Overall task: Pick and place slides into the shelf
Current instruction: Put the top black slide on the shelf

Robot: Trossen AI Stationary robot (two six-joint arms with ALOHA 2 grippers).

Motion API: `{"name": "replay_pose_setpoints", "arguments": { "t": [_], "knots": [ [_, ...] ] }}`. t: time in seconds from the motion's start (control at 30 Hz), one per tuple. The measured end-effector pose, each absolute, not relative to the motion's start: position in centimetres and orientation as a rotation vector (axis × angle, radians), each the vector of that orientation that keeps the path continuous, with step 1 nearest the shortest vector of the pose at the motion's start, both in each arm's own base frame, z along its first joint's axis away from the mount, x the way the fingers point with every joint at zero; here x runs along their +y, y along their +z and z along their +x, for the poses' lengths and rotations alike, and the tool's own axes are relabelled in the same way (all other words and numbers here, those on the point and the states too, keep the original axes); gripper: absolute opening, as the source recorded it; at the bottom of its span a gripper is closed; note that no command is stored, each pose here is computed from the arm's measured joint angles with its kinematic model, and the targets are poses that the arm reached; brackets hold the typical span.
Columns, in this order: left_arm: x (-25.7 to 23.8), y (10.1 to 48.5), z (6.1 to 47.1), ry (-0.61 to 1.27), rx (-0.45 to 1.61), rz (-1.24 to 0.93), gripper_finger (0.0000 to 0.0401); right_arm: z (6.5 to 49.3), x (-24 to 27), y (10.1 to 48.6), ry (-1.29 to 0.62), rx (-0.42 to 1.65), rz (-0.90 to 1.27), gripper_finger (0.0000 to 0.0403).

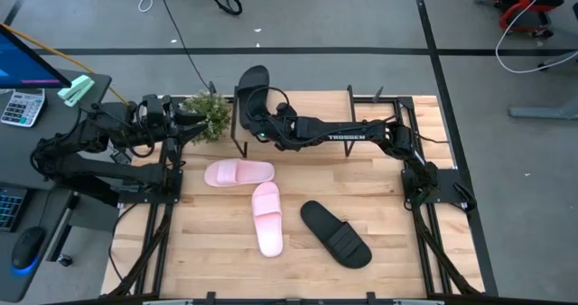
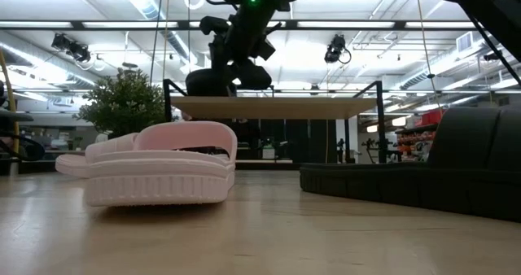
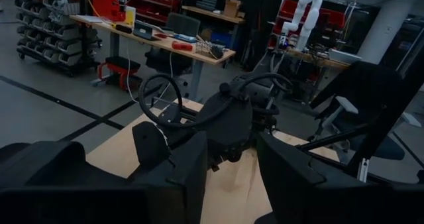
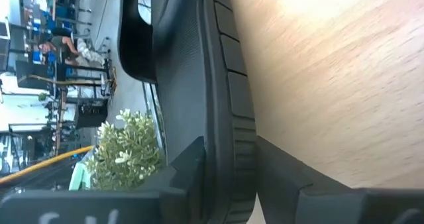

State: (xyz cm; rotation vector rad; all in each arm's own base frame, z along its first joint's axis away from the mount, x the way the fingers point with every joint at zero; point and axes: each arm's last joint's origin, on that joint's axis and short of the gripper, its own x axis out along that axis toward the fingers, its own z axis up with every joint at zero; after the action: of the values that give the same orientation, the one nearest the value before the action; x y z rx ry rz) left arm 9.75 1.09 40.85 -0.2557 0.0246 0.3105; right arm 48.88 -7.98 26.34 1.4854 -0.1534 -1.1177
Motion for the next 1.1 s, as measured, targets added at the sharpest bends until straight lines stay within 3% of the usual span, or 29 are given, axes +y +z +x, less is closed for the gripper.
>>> {"name": "replay_pose_setpoints", "arguments": {
  "t": [0.6,1.1],
  "knots": [
    [1.1,40.8,9.8,0.311,0.024,-0.259,0.0137,49.0,-7.8,26.3,-1.066,-0.062,1.506,0.0236],
    [1.1,40.8,9.8,0.311,0.024,-0.259,0.0138,49.2,-6.6,26.1,-1.006,0.037,1.533,0.0261]
  ]
}}
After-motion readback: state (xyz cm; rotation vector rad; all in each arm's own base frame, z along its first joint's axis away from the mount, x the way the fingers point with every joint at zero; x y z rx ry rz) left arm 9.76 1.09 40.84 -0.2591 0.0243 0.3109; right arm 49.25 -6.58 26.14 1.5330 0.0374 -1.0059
